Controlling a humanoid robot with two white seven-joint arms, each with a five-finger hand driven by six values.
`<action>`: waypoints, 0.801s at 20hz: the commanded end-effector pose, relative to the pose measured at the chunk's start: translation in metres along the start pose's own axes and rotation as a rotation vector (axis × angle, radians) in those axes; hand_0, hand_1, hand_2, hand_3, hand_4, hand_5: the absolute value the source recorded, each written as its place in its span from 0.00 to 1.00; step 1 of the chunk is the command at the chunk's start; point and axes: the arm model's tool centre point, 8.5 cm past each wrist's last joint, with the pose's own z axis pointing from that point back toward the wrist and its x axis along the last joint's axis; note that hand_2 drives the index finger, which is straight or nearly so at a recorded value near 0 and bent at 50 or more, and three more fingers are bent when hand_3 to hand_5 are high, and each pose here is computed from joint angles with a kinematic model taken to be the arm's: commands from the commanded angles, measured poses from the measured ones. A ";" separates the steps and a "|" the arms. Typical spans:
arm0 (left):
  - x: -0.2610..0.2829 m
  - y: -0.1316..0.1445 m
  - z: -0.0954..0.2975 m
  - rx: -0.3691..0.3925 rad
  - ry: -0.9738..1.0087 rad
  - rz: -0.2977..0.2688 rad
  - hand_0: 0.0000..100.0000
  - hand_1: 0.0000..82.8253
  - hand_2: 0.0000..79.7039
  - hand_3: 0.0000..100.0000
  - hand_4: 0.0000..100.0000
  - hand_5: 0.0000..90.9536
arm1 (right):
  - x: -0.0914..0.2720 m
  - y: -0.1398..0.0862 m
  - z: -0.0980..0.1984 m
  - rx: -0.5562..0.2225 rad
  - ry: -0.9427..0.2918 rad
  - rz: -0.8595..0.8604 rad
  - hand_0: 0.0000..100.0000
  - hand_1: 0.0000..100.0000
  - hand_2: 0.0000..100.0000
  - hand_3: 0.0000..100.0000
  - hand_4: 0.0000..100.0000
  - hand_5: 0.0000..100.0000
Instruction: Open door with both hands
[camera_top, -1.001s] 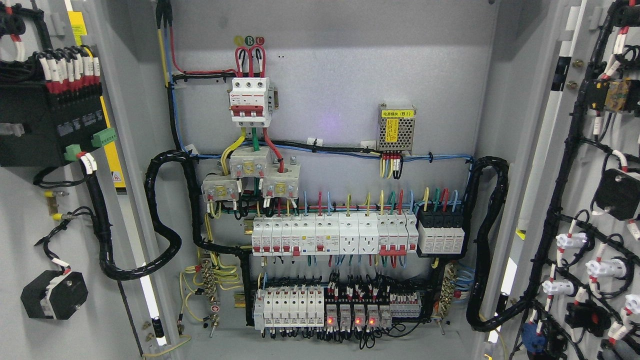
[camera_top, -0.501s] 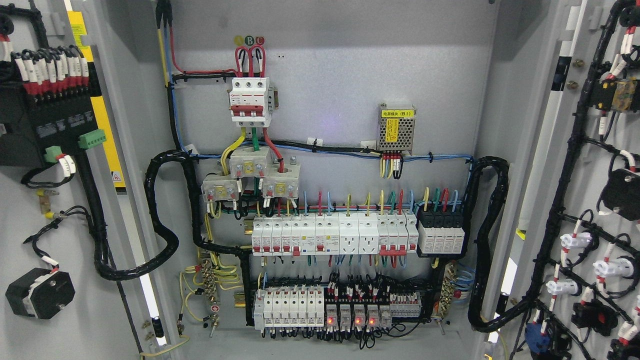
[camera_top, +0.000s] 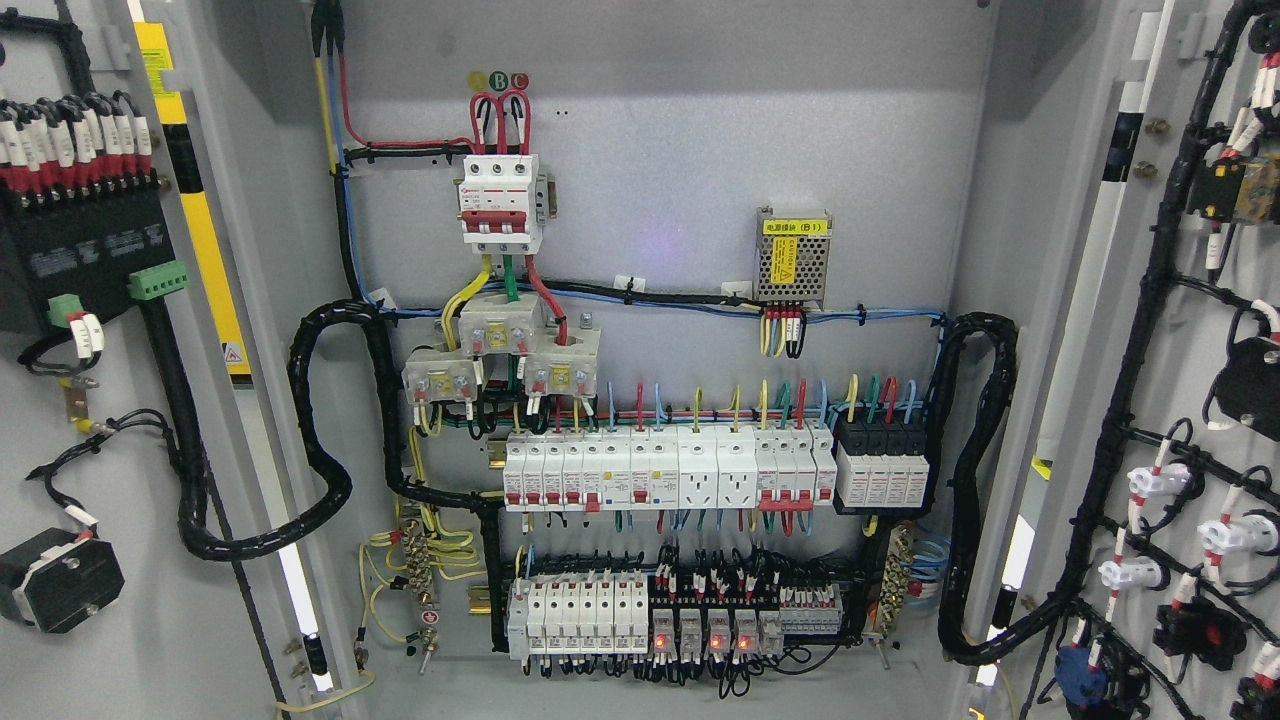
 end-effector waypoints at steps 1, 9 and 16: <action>0.012 0.045 0.004 0.054 0.041 -0.039 0.12 0.67 0.00 0.00 0.00 0.00 | 0.005 -0.012 -0.001 -0.032 -0.008 -0.004 0.00 0.50 0.04 0.00 0.00 0.00; 0.011 0.061 -0.004 0.048 0.056 -0.028 0.12 0.67 0.00 0.00 0.00 0.00 | 0.005 -0.013 -0.001 -0.030 -0.004 -0.004 0.00 0.50 0.04 0.00 0.00 0.00; 0.016 0.072 -0.014 0.049 0.048 -0.043 0.12 0.67 0.00 0.00 0.00 0.00 | 0.005 -0.009 -0.002 -0.021 -0.008 -0.017 0.00 0.50 0.04 0.00 0.00 0.00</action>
